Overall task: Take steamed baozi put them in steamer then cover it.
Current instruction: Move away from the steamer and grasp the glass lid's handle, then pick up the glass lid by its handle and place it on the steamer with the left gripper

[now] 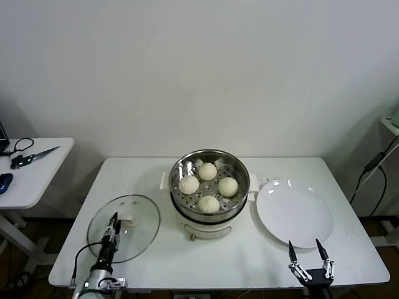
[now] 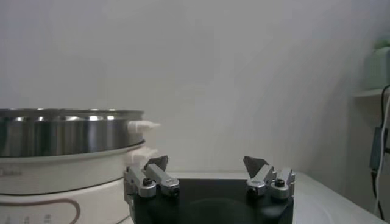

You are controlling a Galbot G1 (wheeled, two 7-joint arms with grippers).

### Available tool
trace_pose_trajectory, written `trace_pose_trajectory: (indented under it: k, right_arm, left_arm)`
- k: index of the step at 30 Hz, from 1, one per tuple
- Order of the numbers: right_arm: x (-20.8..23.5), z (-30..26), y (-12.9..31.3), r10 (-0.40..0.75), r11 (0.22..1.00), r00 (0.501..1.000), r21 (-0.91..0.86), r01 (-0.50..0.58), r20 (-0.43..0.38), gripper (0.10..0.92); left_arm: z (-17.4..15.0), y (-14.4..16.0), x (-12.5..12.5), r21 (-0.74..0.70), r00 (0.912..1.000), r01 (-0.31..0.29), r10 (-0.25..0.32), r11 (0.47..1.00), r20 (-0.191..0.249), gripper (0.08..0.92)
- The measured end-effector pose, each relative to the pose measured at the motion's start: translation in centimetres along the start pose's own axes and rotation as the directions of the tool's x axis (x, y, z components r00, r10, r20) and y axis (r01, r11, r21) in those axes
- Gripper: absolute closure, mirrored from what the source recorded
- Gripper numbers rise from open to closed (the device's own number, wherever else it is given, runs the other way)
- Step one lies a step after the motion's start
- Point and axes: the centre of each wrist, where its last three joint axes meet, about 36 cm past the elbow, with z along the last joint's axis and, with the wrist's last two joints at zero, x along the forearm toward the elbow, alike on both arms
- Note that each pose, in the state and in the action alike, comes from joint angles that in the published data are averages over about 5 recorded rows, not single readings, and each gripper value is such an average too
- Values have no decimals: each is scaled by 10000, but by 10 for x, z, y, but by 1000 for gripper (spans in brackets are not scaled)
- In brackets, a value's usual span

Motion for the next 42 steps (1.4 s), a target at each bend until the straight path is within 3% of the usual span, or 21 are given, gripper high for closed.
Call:
trace_pose_trajectory:
  k: [10, 13, 21, 26, 33, 42]
  right_arm:
    - [5, 2, 6, -198, 9998, 9998, -19, 198, -92, 200]
    - [5, 2, 7, -237, 9997, 9997, -16, 236, -84, 200]
    - [5, 2, 9, -260, 9997, 9996, -11, 260, -74, 200]
    - [5, 2, 9, -222, 9997, 9997, 46, 223, -97, 200]
    - [4, 3, 8, -111, 9999, 9998, 128, 113, -135, 200]
    - [6, 4, 8, -74, 9999, 9999, 122, 76, -151, 200]
  left_arm:
    - [0, 1, -11, -116, 9999, -58, 57, 9999, -95, 811]
    - [0, 0, -12, -143, 9999, -91, 89, 9999, -147, 866]
    - [-3, 6, -12, -6, 9998, 47, -47, 10000, -212, 872]
    - [-5, 24, -15, 264, 9989, 391, -384, 9989, -268, 872]
    - [-8, 74, -21, 601, 9947, 940, -913, 9938, -467, 872]
    - [-18, 156, -32, 417, 9914, 1231, -1210, 9915, -501, 872]
